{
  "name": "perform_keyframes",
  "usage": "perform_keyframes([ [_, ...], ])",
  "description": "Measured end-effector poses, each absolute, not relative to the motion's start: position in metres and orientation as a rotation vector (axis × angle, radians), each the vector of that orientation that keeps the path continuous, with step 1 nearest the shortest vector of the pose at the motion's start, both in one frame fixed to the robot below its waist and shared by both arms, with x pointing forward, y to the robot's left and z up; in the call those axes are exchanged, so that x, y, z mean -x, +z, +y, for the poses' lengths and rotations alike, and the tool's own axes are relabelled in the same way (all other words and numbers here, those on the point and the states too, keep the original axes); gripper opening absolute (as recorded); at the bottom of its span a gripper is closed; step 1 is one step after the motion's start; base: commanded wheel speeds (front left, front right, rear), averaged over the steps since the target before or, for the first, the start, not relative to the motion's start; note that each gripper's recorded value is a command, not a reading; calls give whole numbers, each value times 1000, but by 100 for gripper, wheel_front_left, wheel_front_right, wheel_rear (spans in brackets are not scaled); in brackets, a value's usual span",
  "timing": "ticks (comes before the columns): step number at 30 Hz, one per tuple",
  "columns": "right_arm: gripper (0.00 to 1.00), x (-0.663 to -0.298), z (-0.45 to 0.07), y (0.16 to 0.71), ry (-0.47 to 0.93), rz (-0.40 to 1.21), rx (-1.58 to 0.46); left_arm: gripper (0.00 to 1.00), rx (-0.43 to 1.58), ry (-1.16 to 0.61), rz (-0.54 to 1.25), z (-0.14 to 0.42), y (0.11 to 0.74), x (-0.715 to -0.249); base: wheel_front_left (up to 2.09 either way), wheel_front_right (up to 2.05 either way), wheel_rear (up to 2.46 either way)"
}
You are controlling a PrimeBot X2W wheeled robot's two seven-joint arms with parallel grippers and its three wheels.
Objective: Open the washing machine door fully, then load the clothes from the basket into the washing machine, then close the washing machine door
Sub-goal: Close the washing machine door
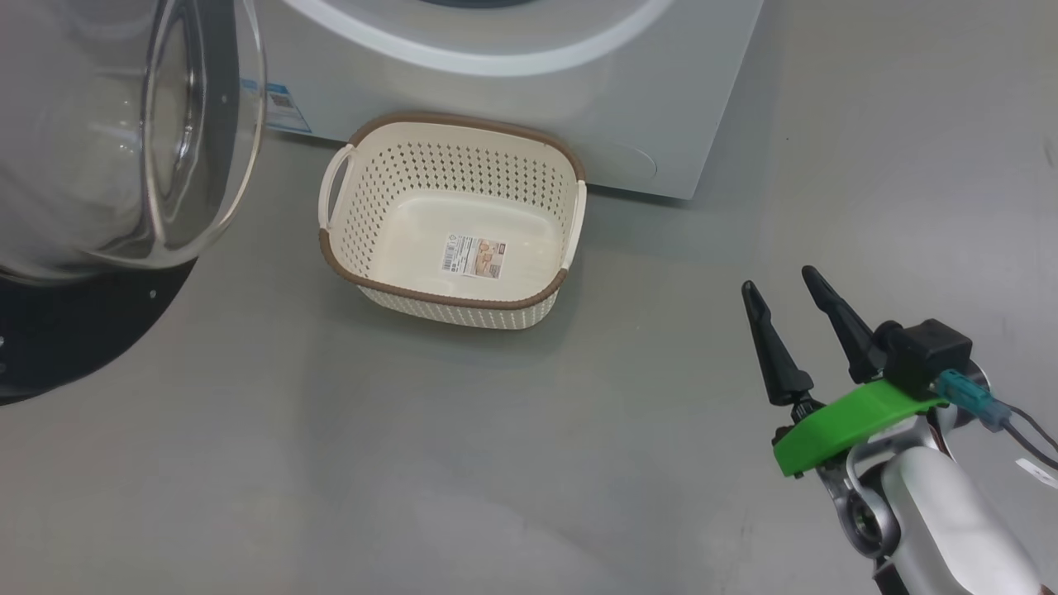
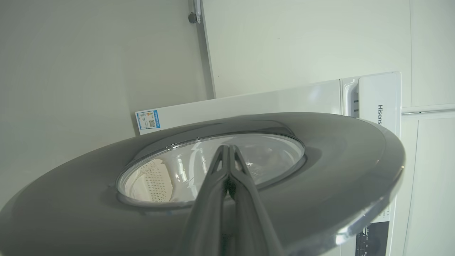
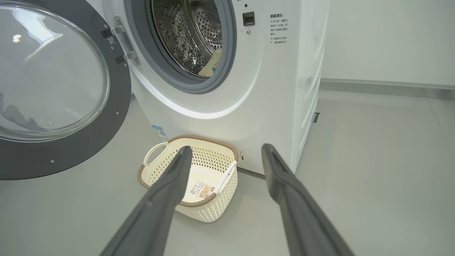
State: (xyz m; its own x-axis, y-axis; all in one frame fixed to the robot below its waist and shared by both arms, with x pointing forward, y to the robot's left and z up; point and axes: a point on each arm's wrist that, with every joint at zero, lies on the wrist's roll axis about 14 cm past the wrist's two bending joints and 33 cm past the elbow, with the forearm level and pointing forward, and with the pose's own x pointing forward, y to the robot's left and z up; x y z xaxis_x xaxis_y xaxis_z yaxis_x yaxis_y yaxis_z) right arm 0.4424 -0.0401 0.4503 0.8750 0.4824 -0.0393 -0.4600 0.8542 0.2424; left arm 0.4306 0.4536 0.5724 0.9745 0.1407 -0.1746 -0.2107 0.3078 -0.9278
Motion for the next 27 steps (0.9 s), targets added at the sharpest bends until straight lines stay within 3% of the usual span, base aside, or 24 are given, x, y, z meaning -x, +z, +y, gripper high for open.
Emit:
perform_keyframes([
  [27,100,-427,-53,476,449,44,-243,0,1297,-213,219,307,562,-425,0,0,0],
])
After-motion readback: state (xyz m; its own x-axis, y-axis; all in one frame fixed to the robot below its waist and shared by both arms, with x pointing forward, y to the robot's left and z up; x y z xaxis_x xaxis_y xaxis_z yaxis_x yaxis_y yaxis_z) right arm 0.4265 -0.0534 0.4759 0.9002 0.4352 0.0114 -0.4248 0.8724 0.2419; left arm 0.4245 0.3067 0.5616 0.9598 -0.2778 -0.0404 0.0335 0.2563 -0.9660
